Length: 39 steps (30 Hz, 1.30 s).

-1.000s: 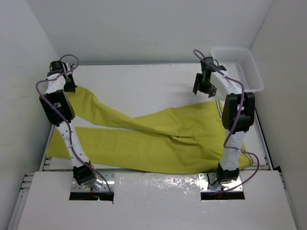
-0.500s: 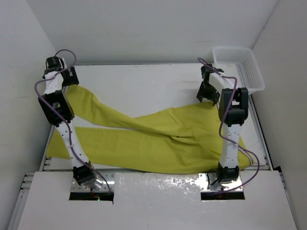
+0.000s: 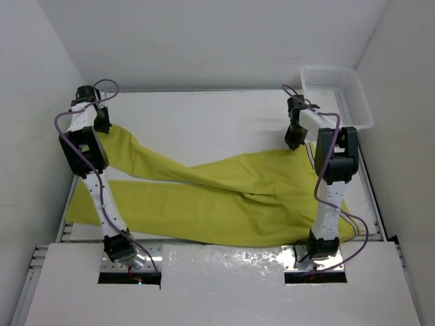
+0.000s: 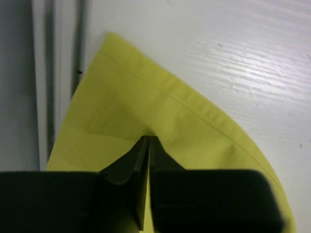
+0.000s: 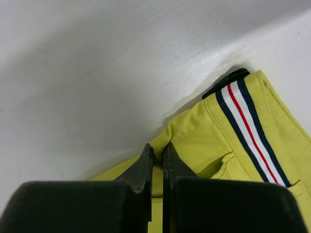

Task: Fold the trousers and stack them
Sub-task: Flatten the trousers out

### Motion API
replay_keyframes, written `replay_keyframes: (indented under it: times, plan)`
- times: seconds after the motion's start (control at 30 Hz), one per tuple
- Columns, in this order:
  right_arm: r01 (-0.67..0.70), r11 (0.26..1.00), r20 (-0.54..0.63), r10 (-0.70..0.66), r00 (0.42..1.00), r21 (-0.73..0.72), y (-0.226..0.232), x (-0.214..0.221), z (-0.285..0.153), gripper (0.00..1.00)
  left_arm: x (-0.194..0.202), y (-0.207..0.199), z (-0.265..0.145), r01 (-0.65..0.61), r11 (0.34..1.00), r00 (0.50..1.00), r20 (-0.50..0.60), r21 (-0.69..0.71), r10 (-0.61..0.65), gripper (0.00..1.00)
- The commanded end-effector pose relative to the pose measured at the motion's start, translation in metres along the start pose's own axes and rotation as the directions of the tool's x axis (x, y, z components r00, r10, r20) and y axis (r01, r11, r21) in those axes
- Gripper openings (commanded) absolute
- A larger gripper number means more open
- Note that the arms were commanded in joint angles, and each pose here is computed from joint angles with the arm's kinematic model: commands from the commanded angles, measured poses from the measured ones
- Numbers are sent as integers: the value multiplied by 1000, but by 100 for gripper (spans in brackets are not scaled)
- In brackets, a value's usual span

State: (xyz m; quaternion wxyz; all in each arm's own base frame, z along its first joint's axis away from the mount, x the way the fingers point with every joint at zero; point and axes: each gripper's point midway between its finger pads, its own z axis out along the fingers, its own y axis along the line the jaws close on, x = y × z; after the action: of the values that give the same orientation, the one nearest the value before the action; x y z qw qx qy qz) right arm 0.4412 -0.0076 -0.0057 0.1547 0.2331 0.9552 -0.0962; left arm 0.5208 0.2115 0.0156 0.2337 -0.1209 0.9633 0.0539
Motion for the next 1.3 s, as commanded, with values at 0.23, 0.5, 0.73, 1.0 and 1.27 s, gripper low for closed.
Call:
replay_keyframes:
  times: [0.23,0.5,0.73,1.0,1.27]
  plan:
    - [78,982,140,-54,989,-171,6,-22,-65,0,-66,2,-56,176,982,953,239,69,-187,20]
    - [55,987,152,-32,988,-152,-7,-12,-76,0,-93,5,-24,312,946,894,310,85,-323,95]
    - [53,987,220,-19,975,-150,-17,-16,-103,0,-44,-14,-2,326,934,929,131,146,-345,91]
    - [58,987,293,-11,956,-152,-30,-19,-131,0,-14,-46,5,294,930,955,-16,221,-298,49]
    - [54,983,370,15,929,-176,-42,-19,-150,0,-11,-50,-5,267,919,962,-29,288,-271,0]
